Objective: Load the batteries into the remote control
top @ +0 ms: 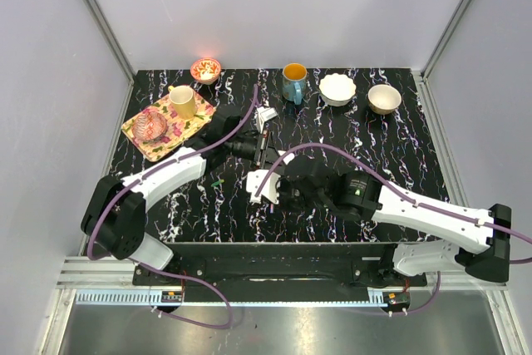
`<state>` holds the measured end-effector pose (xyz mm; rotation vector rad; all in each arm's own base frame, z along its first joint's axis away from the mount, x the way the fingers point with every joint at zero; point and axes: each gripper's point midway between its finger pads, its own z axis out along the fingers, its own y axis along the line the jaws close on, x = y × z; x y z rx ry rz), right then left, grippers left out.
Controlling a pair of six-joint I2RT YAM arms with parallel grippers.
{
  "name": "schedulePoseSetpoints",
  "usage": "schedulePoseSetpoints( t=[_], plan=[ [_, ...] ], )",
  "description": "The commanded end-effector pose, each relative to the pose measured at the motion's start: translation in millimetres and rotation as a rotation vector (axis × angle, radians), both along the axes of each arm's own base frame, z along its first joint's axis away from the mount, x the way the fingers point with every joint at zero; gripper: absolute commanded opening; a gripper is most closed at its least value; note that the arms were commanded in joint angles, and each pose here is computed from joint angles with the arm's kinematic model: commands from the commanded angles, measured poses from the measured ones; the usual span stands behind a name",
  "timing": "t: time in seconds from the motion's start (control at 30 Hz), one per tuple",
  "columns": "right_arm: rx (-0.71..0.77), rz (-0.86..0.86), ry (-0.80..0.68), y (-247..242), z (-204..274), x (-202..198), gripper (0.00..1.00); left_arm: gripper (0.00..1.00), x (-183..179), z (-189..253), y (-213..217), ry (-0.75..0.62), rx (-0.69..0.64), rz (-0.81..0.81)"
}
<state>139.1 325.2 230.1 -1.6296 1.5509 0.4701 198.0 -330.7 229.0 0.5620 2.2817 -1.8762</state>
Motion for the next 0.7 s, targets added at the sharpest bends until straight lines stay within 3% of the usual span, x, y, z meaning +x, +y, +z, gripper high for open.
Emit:
schedulePoseSetpoints(
  t=[0.0,0.47,0.67],
  plan=[
    [-0.029,-0.036,0.029,-0.9,1.5,-0.9,0.0,0.0,-0.3,33.5,-0.8,-0.081,-0.092,0.019],
    [-0.092,-0.096,0.046,-11.4,-9.9,2.8,0.0,0.0,-4.5,54.1,0.6,-0.118,-0.181,0.036],
    [-0.129,-0.089,0.025,-19.4,-12.1,3.9,0.0,0.0,-7.4,57.7,2.8,-0.125,-0.16,0.017]
  ],
)
